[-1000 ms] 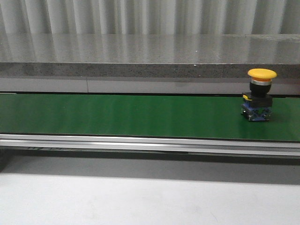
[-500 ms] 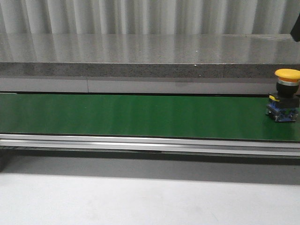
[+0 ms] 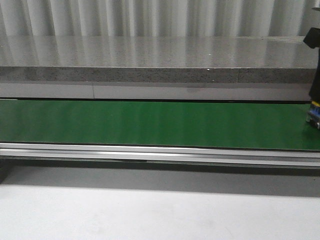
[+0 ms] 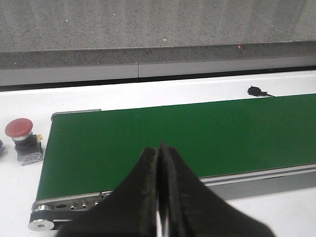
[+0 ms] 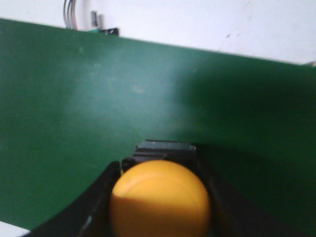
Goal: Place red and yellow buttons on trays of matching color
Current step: 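Grasp the arriving yellow button off the belt with the right gripper, then lower the yellow button into the yellow tray and open right gripper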
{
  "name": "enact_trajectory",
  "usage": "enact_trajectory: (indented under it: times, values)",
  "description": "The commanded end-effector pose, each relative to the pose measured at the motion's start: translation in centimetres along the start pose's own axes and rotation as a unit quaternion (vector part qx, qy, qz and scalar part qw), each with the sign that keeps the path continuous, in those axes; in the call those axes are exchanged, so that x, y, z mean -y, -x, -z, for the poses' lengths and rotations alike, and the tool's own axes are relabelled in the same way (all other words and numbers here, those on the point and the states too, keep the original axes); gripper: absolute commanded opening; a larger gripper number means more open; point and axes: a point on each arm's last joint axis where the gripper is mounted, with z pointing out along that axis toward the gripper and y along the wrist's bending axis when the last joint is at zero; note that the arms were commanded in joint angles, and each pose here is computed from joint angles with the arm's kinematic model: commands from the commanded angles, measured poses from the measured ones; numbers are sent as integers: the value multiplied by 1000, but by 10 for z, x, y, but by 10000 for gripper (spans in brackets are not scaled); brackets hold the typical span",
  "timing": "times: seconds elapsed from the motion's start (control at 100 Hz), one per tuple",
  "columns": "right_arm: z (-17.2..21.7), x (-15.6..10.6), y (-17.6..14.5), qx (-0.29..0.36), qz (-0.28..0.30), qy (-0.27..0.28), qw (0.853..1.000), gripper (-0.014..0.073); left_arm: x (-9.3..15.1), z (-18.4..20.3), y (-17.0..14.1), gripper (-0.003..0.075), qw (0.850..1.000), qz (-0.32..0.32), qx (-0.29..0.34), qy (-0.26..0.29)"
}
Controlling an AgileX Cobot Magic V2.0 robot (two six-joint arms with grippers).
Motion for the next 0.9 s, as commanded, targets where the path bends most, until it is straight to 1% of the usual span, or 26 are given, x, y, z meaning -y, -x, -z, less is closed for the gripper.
enact_trajectory:
  times: [0.0,0.08,0.18,0.28,0.4,0.49,0.63,0.69,0.75,0.76,0.89]
  values:
    - [13,-4,9,40,5,3,999,120,1,3,14,-20,999,5,48,-5]
    - [17,-4,11,58,6,0,998,62,1,3,14,-20,999,5,48,-5]
    - [28,-3,12,84,6,-6,996,59,1,3,14,-20,999,5,48,-5]
    - [46,1,11,116,-8,-14,993,59,1,3,14,-20,999,5,48,-5]
    - [72,17,7,155,-46,-34,986,59,1,3,14,-20,999,5,48,-5]
    - [92,36,1,178,-83,-60,979,59,1,3,14,-20,999,5,48,-5]
    - [119,69,-14,205,-156,-109,960,59,1,3,14,-20,999,5,48,-5]
    - [130,87,-22,216,-194,-134,947,59,1,3,14,-20,999,5,48,-5]
    - [135,100,-28,222,-225,-149,937,59,1,3,14,-20,999,5,48,-5]
    - [137,105,-30,225,-236,-155,933,59,1,3,14,-20,999,5,48,-5]
    - [146,134,-44,236,-297,-184,907,59,1,3,14,-20,999,5,48,-5]
